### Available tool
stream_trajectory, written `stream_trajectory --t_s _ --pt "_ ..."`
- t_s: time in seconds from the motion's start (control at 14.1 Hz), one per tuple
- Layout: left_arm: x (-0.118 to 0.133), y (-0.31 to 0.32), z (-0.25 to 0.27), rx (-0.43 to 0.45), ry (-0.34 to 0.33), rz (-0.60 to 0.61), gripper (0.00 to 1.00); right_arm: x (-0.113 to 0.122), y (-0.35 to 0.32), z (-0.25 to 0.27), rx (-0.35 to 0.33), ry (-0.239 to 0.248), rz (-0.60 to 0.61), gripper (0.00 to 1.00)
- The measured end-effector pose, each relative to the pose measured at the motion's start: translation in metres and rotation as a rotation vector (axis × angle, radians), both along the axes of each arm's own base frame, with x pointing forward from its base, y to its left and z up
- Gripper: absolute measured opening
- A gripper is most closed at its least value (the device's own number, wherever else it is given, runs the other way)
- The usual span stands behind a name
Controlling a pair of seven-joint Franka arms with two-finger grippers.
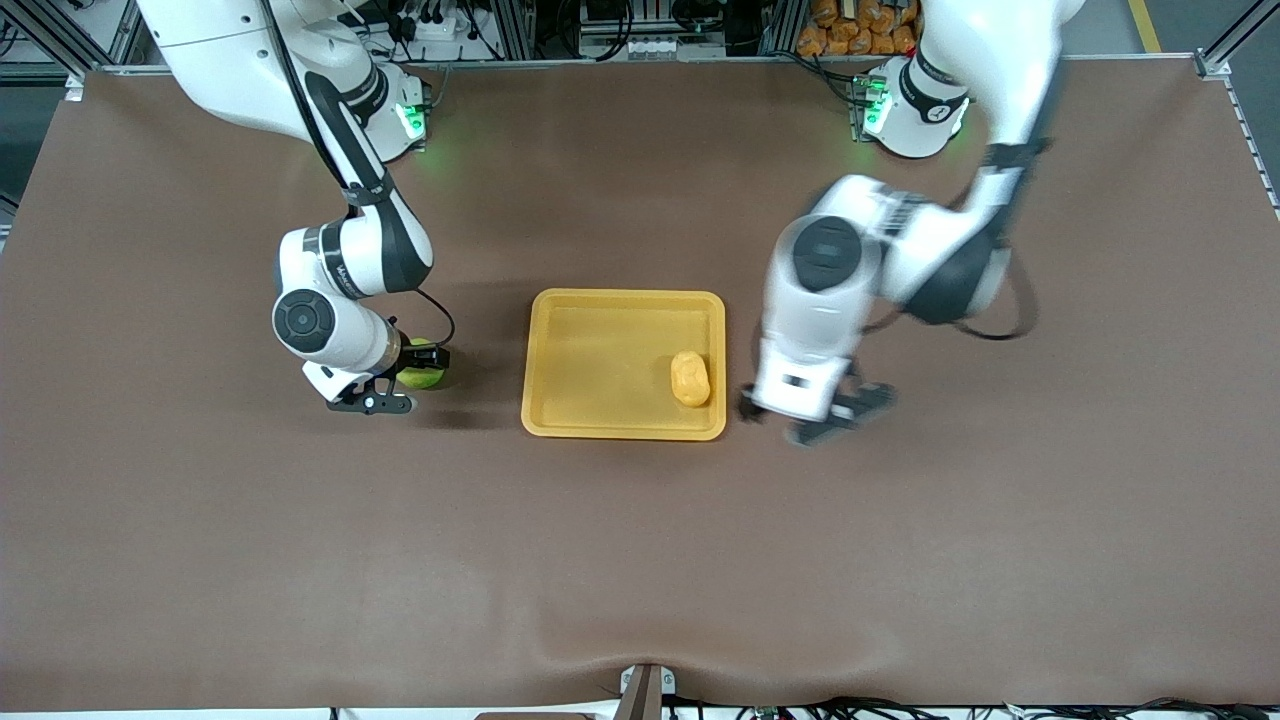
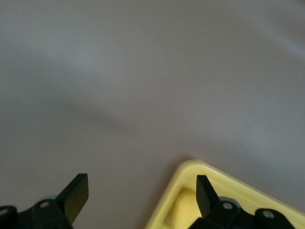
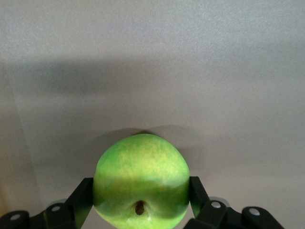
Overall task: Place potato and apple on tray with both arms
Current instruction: 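Release the potato on the tray and withdraw the left gripper, then carry the green apple onto the tray with the right gripper and release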
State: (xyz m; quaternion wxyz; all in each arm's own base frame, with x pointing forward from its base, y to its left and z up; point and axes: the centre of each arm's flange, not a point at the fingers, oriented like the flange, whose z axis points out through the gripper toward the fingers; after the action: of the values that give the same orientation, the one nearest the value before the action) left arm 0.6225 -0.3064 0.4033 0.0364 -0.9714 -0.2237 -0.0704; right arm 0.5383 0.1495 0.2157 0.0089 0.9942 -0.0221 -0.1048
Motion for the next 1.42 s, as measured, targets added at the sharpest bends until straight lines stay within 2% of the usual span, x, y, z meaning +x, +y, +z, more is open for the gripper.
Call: stream_trajectory --t_s 0.21,0.35,0.5,0.64,0.85,1.06,1.42 --pt "0.022 0.087 0.038 0.016 0.023 -0.002 1.0 0.006 0.016 0.018 -0.013 0.04 -0.036 0.86" --pt "0.02 0.136 0.065 0.028 0.074 -0.041 1.0 0.01 0.042 0.039 -0.019 0.033 -0.054 0.86" --pt "0.014 0.179 0.097 0.002 0.104 -0.079 1.0 0.008 0.074 0.054 -0.022 0.013 -0.067 0.86" --pt "0.005 0.216 0.129 -0.031 0.107 -0.114 1.0 0.001 0.104 0.062 -0.025 -0.003 -0.084 0.86" --pt "-0.018 0.236 0.161 -0.033 0.101 -0.183 1.0 -0.008 0.14 0.072 -0.016 -0.021 -0.113 0.86" --pt "-0.045 0.247 0.175 -0.016 0.113 -0.297 1.0 -0.014 0.169 0.083 0.027 -0.022 -0.146 0.86" --pt "-0.067 0.291 0.191 0.0 0.153 -0.501 1.0 -0.018 0.205 0.075 0.015 -0.025 -0.191 0.86"
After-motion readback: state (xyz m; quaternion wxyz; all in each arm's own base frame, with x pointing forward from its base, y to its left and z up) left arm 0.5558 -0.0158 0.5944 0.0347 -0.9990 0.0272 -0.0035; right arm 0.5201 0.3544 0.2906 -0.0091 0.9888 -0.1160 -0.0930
